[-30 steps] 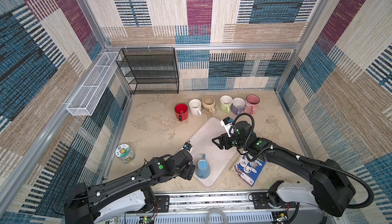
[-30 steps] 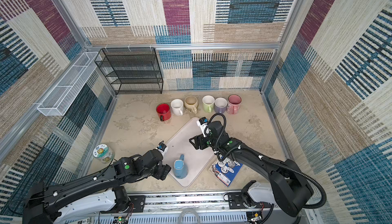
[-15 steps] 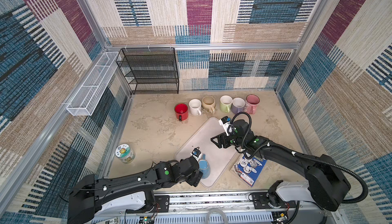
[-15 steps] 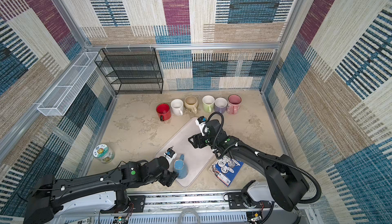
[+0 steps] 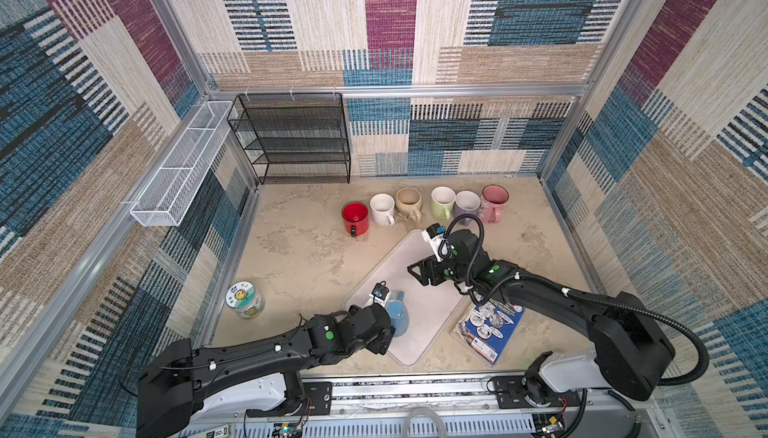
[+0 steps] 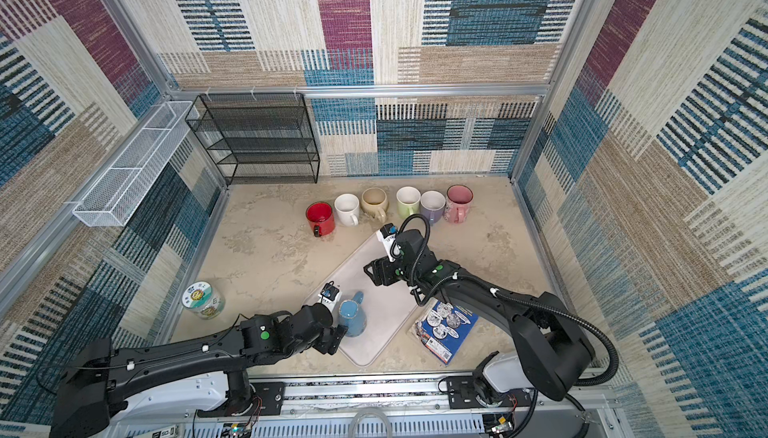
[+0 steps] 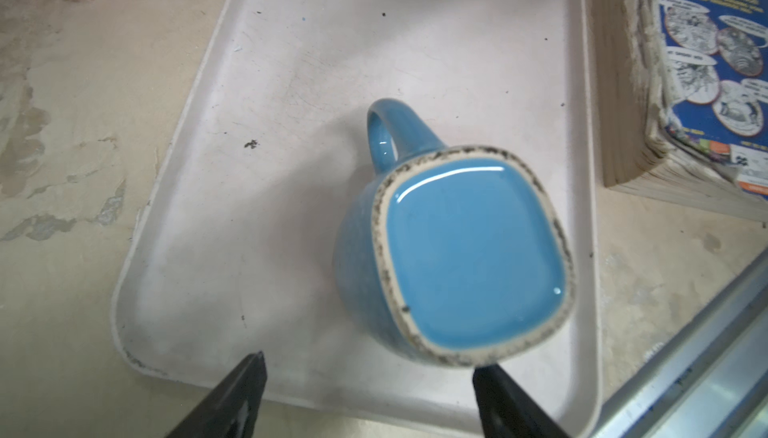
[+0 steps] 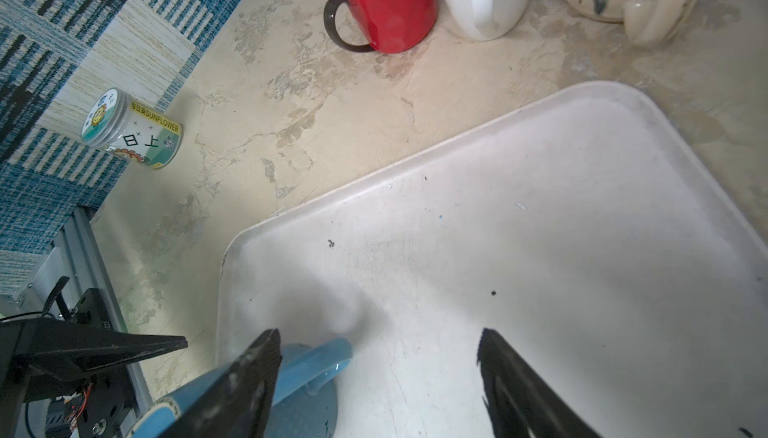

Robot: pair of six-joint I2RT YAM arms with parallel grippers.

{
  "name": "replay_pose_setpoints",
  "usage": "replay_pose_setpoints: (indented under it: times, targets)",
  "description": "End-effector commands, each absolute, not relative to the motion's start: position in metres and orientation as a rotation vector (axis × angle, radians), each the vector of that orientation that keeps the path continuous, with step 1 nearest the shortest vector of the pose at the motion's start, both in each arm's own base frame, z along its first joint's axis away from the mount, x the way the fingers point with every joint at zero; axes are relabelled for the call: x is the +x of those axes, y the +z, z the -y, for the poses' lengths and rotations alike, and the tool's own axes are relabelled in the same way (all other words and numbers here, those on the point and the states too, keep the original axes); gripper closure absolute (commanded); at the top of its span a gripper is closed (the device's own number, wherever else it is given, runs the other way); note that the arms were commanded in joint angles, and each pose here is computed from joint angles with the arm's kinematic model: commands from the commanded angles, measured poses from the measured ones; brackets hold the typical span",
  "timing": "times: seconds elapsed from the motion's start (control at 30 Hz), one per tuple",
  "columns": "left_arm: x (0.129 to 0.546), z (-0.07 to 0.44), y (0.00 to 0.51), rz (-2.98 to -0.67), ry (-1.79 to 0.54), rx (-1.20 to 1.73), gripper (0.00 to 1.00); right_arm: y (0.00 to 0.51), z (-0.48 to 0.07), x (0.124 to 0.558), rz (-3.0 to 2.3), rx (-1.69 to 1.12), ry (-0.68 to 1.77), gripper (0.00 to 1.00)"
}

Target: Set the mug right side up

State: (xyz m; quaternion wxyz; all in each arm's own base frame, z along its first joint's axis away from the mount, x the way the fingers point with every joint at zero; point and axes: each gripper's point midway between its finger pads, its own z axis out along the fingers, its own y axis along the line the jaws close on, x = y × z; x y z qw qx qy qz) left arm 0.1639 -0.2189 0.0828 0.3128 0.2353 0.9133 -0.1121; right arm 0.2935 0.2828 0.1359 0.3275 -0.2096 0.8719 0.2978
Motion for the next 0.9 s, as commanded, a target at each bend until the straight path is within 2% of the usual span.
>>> replay_pose_setpoints:
  times: [0.0,0.37,0.6,0.87]
  targets:
    - [0.174,0.214,0.084,-2.393,-0.279,0.557,0.18,0.134,-0.288,0.303,-2.3,-0.562,0.681,0.23]
    - [0.2,0.203,0.083,-2.408,-0.316,0.435,0.18,0.112,-0.299,0.326,-2.399,-0.6,0.446,0.23]
    - [0.216,0.211,0.088,-2.415,-0.345,0.424,0.18,0.098,-0.296,0.327,-2.443,-0.601,0.408,0.25]
    - [0.21,0.207,0.093,-2.427,-0.343,0.46,0.19,0.082,-0.29,0.312,-2.487,-0.623,0.417,0.27]
